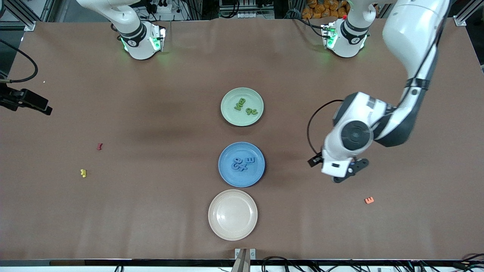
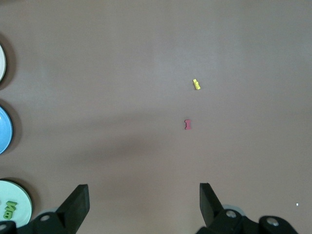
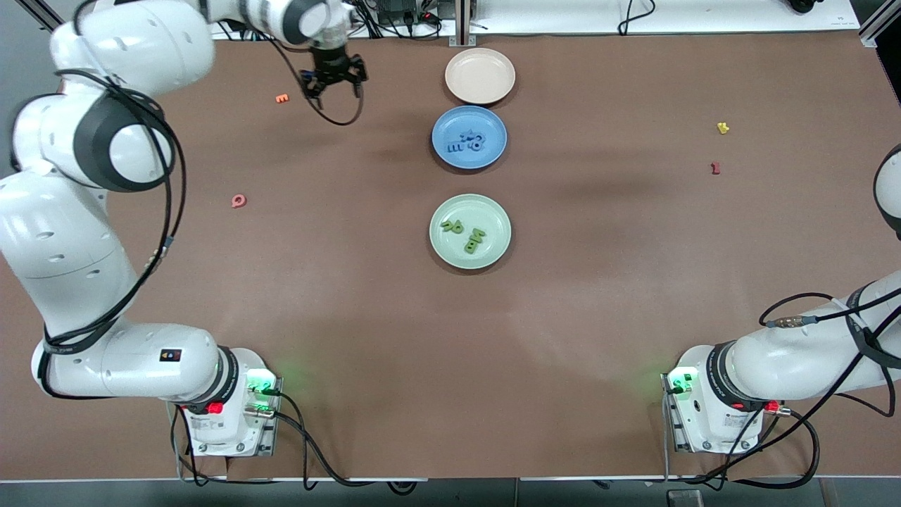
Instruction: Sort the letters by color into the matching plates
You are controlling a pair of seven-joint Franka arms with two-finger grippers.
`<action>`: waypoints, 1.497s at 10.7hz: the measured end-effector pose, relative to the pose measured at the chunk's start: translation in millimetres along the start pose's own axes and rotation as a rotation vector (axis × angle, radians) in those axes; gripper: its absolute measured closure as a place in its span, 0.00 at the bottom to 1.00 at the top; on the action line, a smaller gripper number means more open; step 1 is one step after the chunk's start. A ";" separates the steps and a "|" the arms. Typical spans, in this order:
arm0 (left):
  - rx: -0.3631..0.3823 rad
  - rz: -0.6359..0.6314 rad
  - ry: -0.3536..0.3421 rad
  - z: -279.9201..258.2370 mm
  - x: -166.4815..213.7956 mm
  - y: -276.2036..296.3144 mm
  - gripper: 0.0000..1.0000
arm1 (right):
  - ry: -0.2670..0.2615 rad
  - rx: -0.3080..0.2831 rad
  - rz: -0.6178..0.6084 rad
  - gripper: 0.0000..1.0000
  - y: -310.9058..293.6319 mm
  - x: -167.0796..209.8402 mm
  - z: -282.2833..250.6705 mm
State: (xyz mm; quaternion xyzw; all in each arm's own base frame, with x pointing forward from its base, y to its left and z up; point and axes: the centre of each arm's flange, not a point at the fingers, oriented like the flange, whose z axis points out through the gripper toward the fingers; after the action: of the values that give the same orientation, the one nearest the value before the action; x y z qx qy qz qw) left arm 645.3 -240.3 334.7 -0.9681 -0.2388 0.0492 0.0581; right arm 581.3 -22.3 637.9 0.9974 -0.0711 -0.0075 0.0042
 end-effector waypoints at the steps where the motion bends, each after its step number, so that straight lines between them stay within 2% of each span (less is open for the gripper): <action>1: 0.002 0.080 -0.051 -5.1 18.7 -29.7 0.00 | 0.000 0.000 0.000 0.00 -0.1 0.0 0.1; 3: -0.013 0.209 -0.127 -20.7 33.8 -93.7 0.00 | -0.001 0.000 -0.001 0.00 -0.7 0.1 0.4; 6: -0.004 0.286 -0.113 -53.0 3.0 -147.5 0.00 | -0.010 -0.001 -0.004 0.00 -2.2 -0.2 4.6; 9: -0.057 0.289 -0.050 -102.9 -5.2 -201.2 0.00 | -0.016 -0.001 -0.006 0.00 -3.7 -0.1 8.5; 14: -0.168 0.312 0.137 -207.4 -17.3 -229.9 0.00 | 0.016 0.002 -0.006 0.00 -3.7 2.1 2.9; 16: -0.182 0.345 0.182 -230.1 -16.8 -240.6 0.00 | 0.021 0.003 0.004 0.00 1.2 3.1 2.2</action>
State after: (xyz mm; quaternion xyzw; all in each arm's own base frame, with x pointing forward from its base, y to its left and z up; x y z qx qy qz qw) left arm 548.9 -57.1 595.9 -0.9963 -0.0669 -0.0509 -0.0177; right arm 584.1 -23.9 635.7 0.9973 -0.0729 0.0031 0.0036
